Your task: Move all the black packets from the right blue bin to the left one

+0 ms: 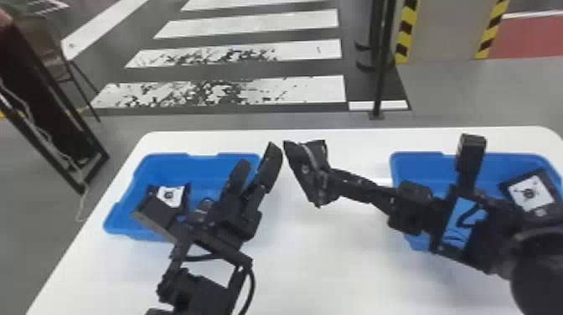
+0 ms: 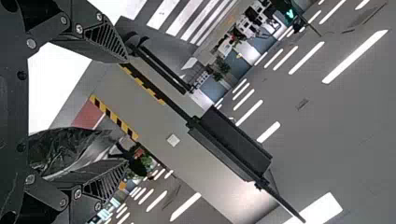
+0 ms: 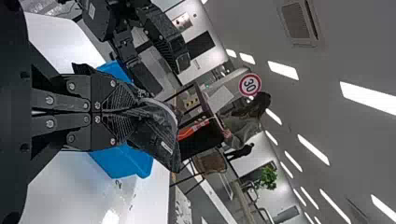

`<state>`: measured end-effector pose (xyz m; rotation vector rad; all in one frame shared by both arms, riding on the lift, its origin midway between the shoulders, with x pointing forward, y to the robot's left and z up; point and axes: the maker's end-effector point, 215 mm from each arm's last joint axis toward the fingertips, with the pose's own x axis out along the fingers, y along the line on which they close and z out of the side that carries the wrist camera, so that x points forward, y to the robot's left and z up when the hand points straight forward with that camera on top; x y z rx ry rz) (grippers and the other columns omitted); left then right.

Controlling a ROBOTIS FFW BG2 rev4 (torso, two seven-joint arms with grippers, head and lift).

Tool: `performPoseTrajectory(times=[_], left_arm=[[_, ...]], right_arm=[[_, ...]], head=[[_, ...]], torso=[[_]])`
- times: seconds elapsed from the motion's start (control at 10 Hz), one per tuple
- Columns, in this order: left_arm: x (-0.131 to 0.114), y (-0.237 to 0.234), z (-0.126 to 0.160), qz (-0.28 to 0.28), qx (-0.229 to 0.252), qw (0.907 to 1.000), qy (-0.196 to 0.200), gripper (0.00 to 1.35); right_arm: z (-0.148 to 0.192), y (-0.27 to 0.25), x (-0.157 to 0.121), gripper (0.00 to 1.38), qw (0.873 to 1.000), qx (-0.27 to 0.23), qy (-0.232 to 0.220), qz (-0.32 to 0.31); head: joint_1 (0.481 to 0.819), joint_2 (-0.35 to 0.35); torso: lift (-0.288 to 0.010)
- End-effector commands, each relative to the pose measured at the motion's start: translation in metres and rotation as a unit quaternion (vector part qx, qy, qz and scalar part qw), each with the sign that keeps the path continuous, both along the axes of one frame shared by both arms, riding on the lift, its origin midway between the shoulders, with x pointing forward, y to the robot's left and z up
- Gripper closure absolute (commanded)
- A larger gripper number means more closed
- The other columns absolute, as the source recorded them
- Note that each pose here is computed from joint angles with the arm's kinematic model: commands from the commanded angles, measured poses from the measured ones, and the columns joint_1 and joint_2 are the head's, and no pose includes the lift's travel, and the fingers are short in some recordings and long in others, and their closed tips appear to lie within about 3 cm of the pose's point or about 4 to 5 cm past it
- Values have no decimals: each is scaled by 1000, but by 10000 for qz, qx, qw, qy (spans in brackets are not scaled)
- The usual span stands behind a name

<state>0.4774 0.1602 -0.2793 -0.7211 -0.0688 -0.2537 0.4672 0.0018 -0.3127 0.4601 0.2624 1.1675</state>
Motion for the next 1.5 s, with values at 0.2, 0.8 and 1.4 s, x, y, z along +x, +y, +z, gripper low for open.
performPoseTrajectory(times=[0.2, 0.8, 1.4], left_arm=[[1, -14, -4, -245, 122, 9996, 78, 311], [2, -10, -1, -154, 548, 9984, -55, 1207], [-3, -29, 22, -444, 586, 9968, -306, 1207]], right_arm=[[5, 21, -9, 1148, 9996, 121, 67, 264], [5, 39, -17, 1148, 9983, 275, 205, 469], [0, 27, 25, 990, 9989, 370, 278, 52]], head=[[695, 192], [695, 229], [695, 175]], torso=[[-168], [-168], [-168]])
